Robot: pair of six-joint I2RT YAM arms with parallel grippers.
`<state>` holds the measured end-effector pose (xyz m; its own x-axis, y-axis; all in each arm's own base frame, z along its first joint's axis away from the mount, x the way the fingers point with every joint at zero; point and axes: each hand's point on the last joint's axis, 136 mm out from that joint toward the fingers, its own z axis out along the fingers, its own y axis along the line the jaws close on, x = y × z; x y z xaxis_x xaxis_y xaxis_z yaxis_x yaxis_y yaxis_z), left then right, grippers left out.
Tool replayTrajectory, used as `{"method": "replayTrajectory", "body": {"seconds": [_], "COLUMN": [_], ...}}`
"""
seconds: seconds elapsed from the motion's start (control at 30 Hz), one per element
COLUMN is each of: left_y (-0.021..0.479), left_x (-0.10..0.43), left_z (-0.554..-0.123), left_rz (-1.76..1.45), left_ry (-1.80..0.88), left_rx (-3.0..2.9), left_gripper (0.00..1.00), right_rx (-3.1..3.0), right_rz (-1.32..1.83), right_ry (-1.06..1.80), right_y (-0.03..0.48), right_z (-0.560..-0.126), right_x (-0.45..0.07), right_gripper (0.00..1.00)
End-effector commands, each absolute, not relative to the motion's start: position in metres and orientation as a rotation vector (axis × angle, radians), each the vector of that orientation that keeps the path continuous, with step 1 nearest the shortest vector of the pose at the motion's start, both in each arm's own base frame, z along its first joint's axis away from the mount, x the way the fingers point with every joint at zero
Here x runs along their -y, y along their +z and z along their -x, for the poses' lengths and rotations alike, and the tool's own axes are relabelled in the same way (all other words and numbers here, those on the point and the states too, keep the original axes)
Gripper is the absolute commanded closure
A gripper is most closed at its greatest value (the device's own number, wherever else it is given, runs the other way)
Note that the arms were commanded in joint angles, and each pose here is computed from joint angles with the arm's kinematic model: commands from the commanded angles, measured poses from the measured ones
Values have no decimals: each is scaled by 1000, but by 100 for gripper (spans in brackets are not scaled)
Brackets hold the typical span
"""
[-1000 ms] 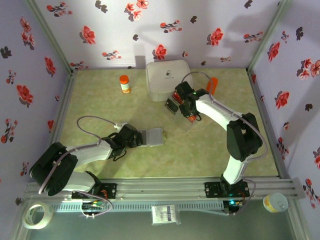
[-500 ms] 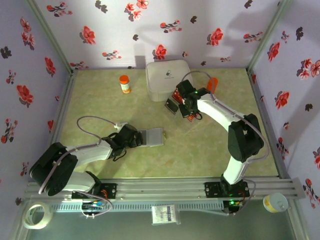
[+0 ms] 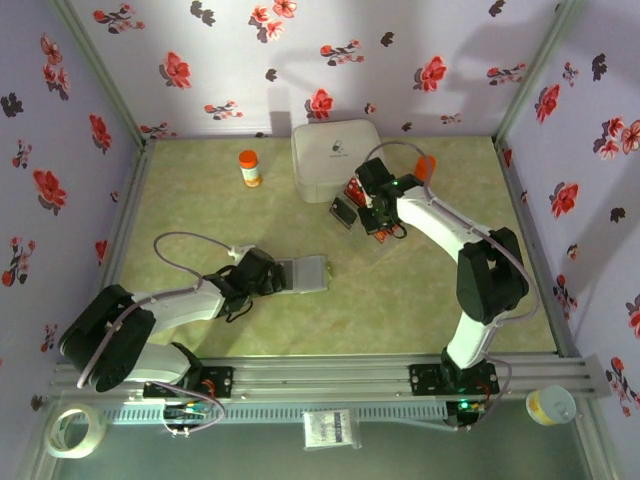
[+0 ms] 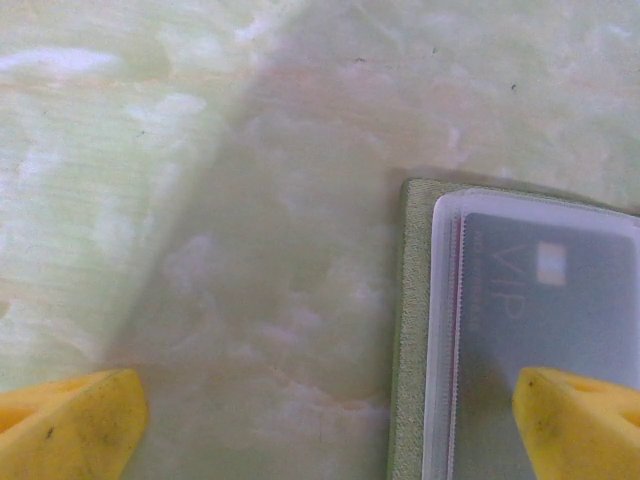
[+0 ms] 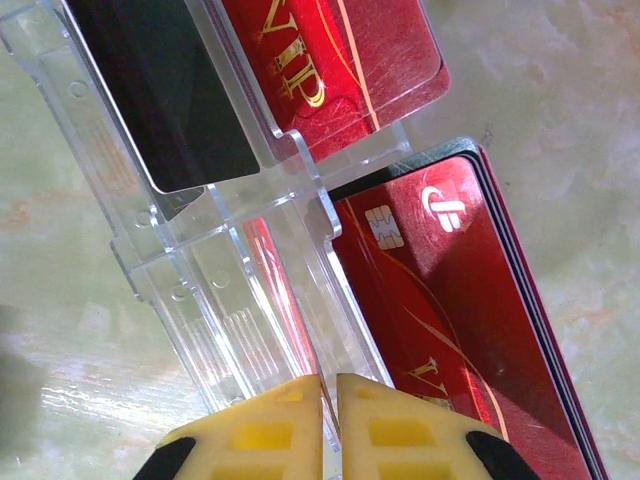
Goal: Put the credit cards into the card holder
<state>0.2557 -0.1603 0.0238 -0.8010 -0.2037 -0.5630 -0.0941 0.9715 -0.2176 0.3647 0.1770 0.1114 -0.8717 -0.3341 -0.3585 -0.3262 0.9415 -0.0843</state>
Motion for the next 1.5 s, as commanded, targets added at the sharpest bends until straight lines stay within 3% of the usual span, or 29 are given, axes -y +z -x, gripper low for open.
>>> {"method": "replayTrajectory", "body": {"seconds": [0.0, 0.33, 0.57, 1.47], "left_y": [-7, -7, -7, -8], "left_x": [142, 142, 141, 141], "left_z": [-232, -232, -232, -232], "left_rz": [221, 221, 221, 221], "left_ry": [-136, -137, -136, -138], "left_rx": [-2625, -2622, -2622, -2624], "left_gripper": [3, 3, 3, 4], "right_rx": [-2761, -2770, -2769, -2736], "right_rz": [505, 499, 491, 470], "right_ry": [58, 59, 68, 76], "right_y": [104, 100, 101, 119], "right_z": [-360, -361, -361, -364], "right_x": [-189, -189, -190, -187], "right_gripper": [88, 89, 80, 82]}}
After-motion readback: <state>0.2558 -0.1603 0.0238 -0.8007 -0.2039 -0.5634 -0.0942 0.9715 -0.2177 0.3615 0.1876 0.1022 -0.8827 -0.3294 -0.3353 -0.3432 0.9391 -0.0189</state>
